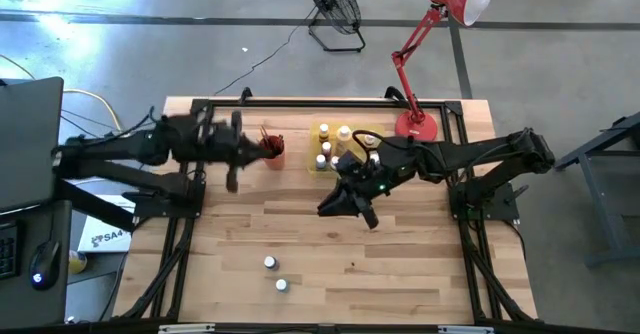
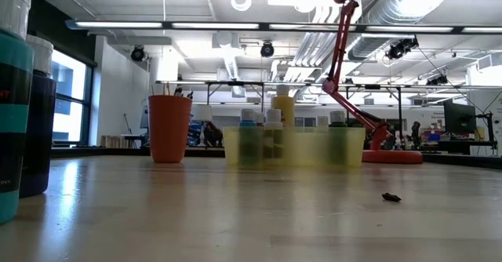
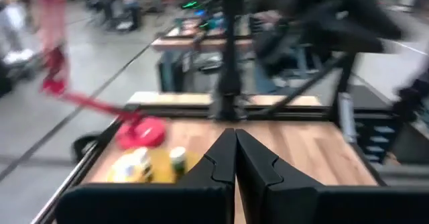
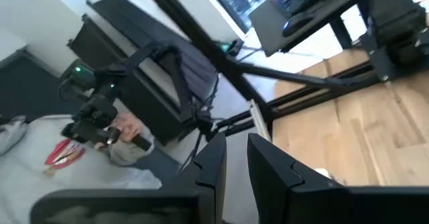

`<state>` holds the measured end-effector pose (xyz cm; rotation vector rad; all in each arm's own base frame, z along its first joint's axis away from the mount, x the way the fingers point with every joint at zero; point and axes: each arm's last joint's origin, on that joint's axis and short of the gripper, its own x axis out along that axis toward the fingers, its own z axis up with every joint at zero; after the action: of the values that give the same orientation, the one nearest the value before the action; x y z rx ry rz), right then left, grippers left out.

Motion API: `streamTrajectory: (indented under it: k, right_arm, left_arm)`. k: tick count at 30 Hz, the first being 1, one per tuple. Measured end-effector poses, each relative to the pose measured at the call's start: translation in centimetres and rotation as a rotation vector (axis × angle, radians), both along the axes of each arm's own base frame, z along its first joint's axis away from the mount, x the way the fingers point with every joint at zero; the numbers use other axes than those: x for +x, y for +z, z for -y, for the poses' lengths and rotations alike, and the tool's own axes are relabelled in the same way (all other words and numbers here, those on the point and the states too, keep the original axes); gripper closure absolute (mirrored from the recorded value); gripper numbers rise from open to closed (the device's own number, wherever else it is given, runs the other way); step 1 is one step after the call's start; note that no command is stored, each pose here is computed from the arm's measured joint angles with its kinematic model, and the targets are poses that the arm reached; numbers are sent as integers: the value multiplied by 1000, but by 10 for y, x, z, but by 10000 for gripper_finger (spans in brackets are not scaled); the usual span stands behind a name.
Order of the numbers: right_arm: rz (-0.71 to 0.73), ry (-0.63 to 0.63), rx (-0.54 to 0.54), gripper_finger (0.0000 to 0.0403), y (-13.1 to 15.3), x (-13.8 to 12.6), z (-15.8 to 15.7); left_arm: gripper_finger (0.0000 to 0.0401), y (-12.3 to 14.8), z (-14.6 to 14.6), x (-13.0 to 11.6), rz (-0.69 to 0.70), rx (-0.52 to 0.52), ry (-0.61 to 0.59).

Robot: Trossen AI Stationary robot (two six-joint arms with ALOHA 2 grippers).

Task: Pick & Place Paint Supplies
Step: Put the dark blue paint bottle into the yellow bin

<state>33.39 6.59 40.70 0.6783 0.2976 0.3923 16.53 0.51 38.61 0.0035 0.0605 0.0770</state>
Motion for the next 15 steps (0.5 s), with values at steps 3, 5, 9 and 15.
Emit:
streamTrajectory:
  k: [3,5,9,15]
  right_arm:
    - [5,31,5,350,3,-4,-2]
    - [-4,36,1,350,5,-9,-2]
    - [-27,40,-4,350,7,-15,-3]
    - [-35,40,-5,350,8,-18,-3]
  left_arm:
    - [401,-1,20,0,-19,52,-95]
    - [401,-5,29,-1,-61,61,-152]
    - [401,-13,44,-13,-155,24,-266]
    - [401,-28,71,-9,-308,-71,-469]
